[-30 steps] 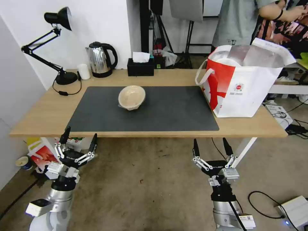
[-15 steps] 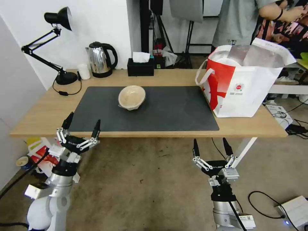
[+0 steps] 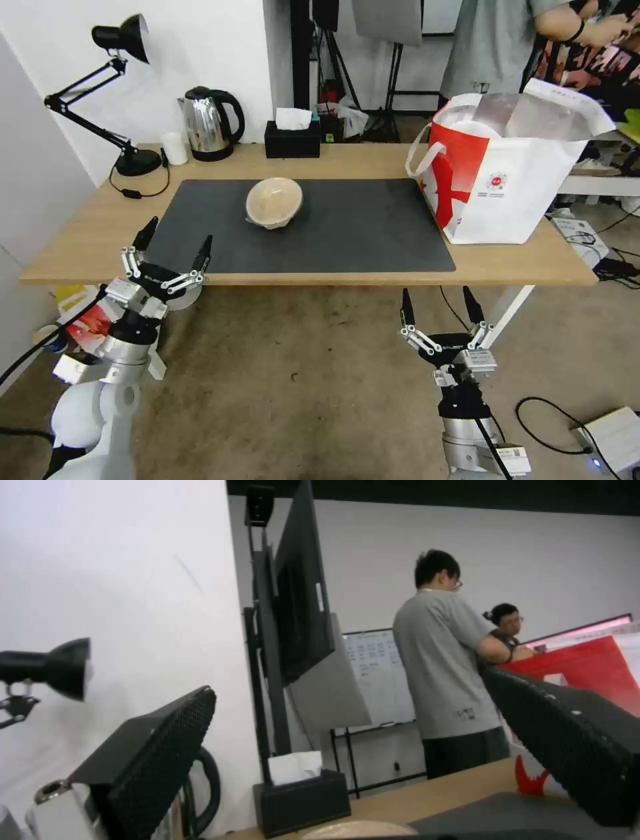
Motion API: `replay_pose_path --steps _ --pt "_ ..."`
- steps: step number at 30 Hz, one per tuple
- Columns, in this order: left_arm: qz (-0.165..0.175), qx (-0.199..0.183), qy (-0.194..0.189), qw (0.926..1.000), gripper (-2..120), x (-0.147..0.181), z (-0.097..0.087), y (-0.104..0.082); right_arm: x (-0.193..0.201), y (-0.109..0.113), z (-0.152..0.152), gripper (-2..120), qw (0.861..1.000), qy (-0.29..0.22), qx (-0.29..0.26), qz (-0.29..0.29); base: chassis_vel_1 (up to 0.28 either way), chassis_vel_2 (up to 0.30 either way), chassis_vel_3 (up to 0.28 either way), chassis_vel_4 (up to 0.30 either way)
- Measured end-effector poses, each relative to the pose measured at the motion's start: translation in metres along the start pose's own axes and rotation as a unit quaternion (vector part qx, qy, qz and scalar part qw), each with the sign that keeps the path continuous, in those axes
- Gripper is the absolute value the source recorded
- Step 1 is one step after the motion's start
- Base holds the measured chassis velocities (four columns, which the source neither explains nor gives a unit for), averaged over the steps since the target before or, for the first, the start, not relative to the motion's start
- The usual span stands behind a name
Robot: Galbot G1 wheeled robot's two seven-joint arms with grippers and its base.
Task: Pick up the trash from the table and place it into the takeout bag.
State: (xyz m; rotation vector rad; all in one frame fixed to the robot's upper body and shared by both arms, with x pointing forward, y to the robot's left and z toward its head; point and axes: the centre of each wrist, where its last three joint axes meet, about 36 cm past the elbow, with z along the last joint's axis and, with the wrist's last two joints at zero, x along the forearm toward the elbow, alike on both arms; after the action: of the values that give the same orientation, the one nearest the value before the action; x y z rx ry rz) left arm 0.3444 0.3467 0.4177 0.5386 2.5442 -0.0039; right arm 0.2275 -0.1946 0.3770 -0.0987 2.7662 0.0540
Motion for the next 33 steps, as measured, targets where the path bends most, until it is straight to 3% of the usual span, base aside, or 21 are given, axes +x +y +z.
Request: replay_pose_path --steps 23,33 --pt "0.036 0.022 -0.007 0.9991 100 -0.04 0.003 0.025 0.0 0.0 0.0 100 1.0 0.0 0.0 0.0 0.0 0.0 0.0 0.0" --pt "0.051 0.041 -0.001 0.9979 100 -0.058 0.016 0.041 0.0 0.0 0.0 100 1.0 0.0 0.0 0.0 0.0 0.0 0.0 0.0"
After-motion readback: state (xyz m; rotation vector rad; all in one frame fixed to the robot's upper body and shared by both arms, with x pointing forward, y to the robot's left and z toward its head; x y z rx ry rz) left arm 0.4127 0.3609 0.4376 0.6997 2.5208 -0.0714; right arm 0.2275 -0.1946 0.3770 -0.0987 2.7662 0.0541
